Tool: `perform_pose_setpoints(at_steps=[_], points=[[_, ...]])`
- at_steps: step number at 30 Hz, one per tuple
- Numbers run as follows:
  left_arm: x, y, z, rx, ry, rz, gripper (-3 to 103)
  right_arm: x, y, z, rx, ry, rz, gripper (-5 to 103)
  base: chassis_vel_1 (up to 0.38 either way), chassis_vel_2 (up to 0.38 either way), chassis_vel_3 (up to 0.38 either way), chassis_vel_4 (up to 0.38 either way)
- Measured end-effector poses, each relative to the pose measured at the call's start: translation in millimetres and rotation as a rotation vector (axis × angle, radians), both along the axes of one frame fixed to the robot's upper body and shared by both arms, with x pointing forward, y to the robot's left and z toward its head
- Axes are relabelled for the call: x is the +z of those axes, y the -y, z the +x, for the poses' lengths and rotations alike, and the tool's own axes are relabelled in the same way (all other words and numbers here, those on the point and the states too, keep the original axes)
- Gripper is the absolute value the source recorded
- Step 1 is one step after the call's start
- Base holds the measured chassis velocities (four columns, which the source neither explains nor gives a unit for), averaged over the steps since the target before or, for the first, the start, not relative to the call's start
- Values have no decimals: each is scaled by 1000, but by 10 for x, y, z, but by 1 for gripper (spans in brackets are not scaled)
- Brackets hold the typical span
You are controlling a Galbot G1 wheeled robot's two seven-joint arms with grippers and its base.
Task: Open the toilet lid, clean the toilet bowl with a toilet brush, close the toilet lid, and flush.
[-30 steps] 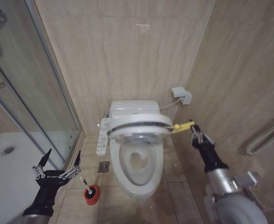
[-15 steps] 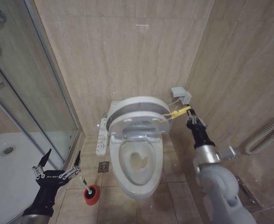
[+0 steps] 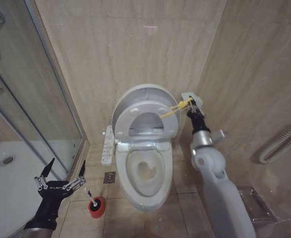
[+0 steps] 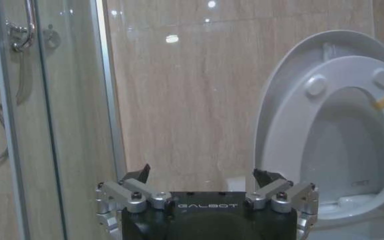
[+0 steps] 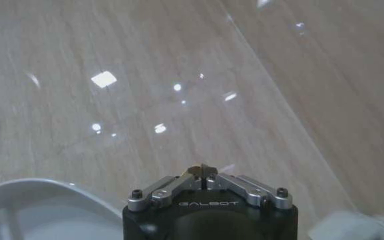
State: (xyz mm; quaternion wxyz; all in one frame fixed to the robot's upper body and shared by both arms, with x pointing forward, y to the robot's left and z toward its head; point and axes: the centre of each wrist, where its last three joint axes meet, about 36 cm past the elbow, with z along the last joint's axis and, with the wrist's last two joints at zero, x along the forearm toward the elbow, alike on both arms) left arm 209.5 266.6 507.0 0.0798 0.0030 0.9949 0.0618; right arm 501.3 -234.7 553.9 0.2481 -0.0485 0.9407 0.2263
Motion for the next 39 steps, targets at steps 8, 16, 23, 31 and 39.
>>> perform_pose_setpoints(at_steps=[8, 16, 23, 31, 39], points=[[0, 0, 0, 0, 0, 0, 100, 207, -252, 708, -10, 40, -55, 0, 0, 0, 0, 0], [0, 0, 0, 0, 0, 0, 100, 205, -384, 1332, -73, 48, -131, 0, 0, 0, 0, 0], [0, 0, 0, 0, 0, 0, 100, 412, -405, 1712, -130, 91, -207, 0, 0, 0, 0, 0], [0, 0, 0, 0, 0, 0, 100, 486, -472, 1913, -194, 111, -293, 0, 0, 0, 0, 0], [0, 0, 0, 0, 0, 0, 100, 527, -483, 1796, -183, 91, -308, 0, 0, 0, 0, 0]])
